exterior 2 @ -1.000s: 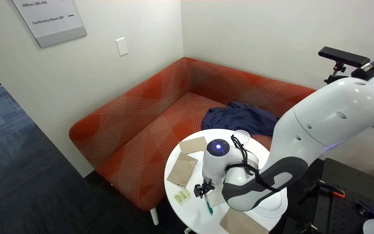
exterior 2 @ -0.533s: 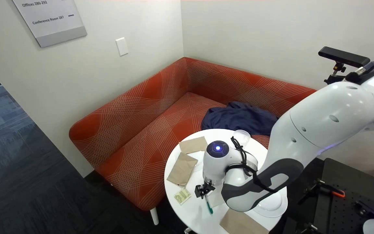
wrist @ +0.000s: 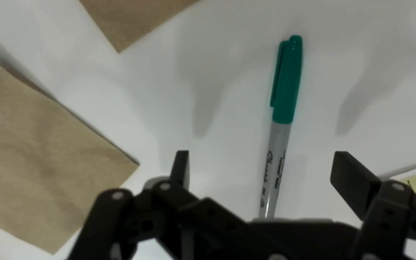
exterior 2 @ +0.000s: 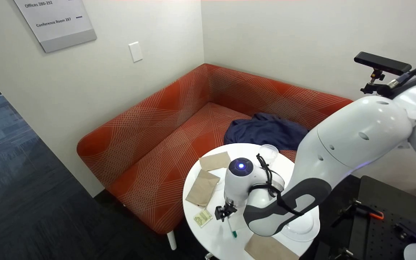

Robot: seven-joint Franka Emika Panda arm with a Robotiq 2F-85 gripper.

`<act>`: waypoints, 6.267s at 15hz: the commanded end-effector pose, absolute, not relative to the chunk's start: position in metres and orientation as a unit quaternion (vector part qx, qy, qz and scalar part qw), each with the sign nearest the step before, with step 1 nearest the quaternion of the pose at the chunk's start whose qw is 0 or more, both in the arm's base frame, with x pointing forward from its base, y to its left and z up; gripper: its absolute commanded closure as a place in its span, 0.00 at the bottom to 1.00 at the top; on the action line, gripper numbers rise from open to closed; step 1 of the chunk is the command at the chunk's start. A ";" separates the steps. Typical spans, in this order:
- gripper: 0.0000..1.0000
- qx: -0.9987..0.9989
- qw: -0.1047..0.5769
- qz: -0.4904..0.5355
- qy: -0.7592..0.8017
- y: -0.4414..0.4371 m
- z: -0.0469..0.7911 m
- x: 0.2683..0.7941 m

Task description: Put the green pen in the cup

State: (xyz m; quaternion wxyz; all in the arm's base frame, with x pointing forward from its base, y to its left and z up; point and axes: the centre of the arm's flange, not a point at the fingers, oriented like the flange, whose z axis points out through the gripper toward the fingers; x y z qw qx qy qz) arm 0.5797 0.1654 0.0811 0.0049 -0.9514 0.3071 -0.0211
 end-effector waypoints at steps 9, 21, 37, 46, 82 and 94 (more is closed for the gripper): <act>0.81 -0.949 0.020 -0.029 0.314 0.171 0.070 0.606; 0.97 -0.960 0.003 0.011 0.281 0.174 0.131 0.591; 0.97 -0.973 -0.049 -0.010 0.227 0.129 0.283 0.566; 0.97 -0.977 -0.024 -0.029 0.208 0.073 0.361 0.535; 0.97 -0.809 -0.193 -0.174 0.528 0.062 0.352 0.530; 0.97 -0.681 -0.320 -0.213 0.623 0.060 0.354 0.539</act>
